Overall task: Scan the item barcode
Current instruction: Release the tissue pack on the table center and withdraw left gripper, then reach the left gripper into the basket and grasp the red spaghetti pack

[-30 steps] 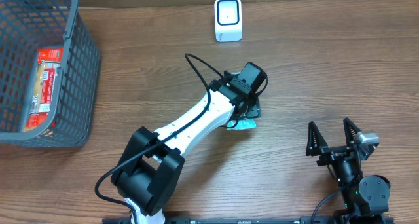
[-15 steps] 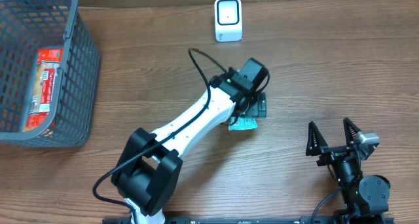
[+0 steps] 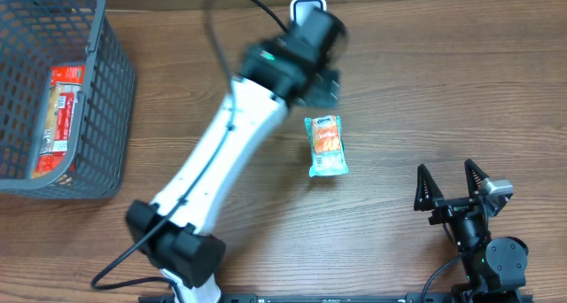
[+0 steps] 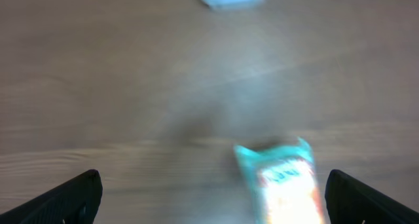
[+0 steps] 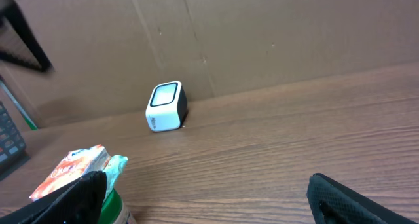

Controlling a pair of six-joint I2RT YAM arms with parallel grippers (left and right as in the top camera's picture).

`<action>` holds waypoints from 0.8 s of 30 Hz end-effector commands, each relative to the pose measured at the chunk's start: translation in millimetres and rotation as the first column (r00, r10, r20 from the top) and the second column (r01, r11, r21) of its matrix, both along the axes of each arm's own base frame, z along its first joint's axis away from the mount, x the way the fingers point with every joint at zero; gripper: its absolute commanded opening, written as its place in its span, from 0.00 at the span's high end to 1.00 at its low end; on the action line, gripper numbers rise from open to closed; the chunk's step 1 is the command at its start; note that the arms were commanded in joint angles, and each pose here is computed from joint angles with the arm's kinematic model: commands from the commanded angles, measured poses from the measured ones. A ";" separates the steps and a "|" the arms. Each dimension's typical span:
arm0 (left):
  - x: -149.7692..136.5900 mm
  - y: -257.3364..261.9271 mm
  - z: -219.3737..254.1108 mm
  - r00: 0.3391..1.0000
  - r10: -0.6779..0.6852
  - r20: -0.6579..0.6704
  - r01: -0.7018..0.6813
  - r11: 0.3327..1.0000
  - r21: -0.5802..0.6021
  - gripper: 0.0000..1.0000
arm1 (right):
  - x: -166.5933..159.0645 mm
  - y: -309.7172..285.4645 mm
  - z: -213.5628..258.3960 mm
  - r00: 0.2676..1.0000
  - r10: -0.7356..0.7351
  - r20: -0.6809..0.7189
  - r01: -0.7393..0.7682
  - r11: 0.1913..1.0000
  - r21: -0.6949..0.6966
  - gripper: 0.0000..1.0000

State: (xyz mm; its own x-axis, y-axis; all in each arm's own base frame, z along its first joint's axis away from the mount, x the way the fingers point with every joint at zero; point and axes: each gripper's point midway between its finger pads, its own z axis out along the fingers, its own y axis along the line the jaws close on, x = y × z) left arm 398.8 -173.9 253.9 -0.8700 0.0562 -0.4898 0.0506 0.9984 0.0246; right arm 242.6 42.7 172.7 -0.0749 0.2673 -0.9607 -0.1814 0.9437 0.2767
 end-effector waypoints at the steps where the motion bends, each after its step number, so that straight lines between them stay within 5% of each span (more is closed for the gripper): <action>1: 22.5 78.7 72.4 0.981 0.089 0.174 -0.100 0.993 0.057 0.00 | 0.3 -1.4 -2.4 1.000 -0.005 0.001 0.005 1.000 0.001 0.00; 9: 33.7 251.7 124.4 0.870 0.376 0.318 -0.418 0.906 0.073 0.00 | 0.3 -1.4 -2.4 1.000 -0.005 0.001 0.005 1.000 0.001 0.00; 19: -20.9 415.5 122.2 0.698 0.639 0.324 -0.699 0.707 0.110 0.01 | 0.3 -1.4 -2.4 1.000 -0.005 0.001 0.005 1.000 0.001 0.00; 24: -31.7 452.5 108.6 0.724 0.622 0.299 -0.670 0.737 0.088 0.00 | 0.3 -1.4 -2.4 1.000 -0.005 0.001 0.005 1.000 0.001 0.00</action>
State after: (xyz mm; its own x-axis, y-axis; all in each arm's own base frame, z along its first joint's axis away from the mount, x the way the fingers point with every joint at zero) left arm 370.0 269.3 367.6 -0.5486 -0.4050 -0.7314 -0.6964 0.7054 0.1318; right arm 242.6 42.8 172.6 -0.0754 0.2673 -0.9607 -0.1816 0.9436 0.2768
